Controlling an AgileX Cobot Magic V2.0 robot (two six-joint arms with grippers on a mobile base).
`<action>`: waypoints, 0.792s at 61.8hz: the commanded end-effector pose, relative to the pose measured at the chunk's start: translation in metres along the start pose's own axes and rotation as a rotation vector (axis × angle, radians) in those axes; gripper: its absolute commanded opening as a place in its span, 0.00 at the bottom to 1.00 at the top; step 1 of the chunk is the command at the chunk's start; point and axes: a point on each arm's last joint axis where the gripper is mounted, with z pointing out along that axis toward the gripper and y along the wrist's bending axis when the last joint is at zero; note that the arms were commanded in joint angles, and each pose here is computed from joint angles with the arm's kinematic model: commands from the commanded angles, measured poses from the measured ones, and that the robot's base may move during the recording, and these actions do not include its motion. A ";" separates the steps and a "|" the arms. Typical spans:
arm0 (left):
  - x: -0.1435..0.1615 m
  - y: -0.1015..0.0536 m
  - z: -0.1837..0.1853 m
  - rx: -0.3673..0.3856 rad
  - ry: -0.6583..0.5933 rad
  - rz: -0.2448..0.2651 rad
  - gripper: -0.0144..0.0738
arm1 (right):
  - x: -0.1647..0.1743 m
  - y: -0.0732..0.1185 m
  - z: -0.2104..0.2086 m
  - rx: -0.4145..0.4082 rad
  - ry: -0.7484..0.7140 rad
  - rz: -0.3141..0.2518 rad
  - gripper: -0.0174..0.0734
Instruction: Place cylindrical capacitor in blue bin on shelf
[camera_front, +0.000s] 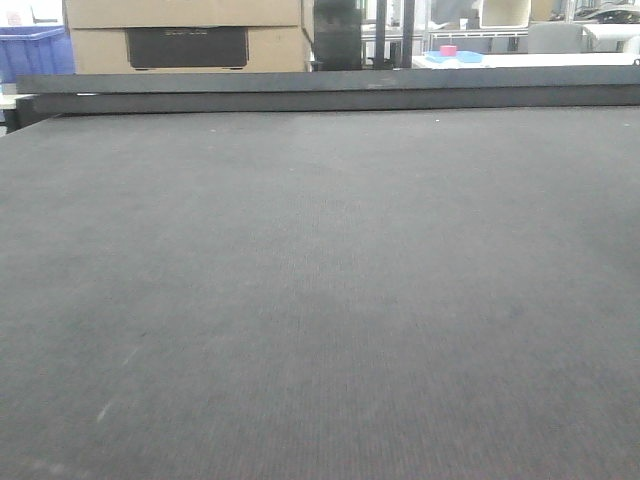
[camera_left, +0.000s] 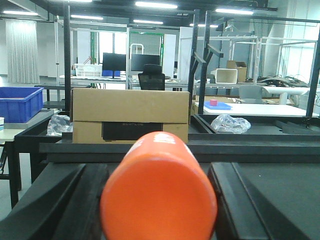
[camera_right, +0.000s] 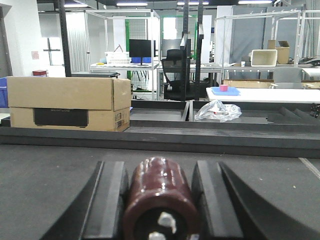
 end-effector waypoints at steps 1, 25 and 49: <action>-0.002 0.000 -0.002 0.002 -0.026 -0.006 0.04 | -0.003 0.000 -0.002 0.001 -0.034 -0.012 0.01; -0.002 0.000 -0.002 0.002 -0.026 -0.006 0.04 | -0.003 0.000 -0.002 0.001 -0.034 -0.012 0.01; -0.008 0.000 -0.016 0.004 -0.084 -0.006 0.04 | -0.003 0.000 -0.002 0.001 -0.034 -0.012 0.01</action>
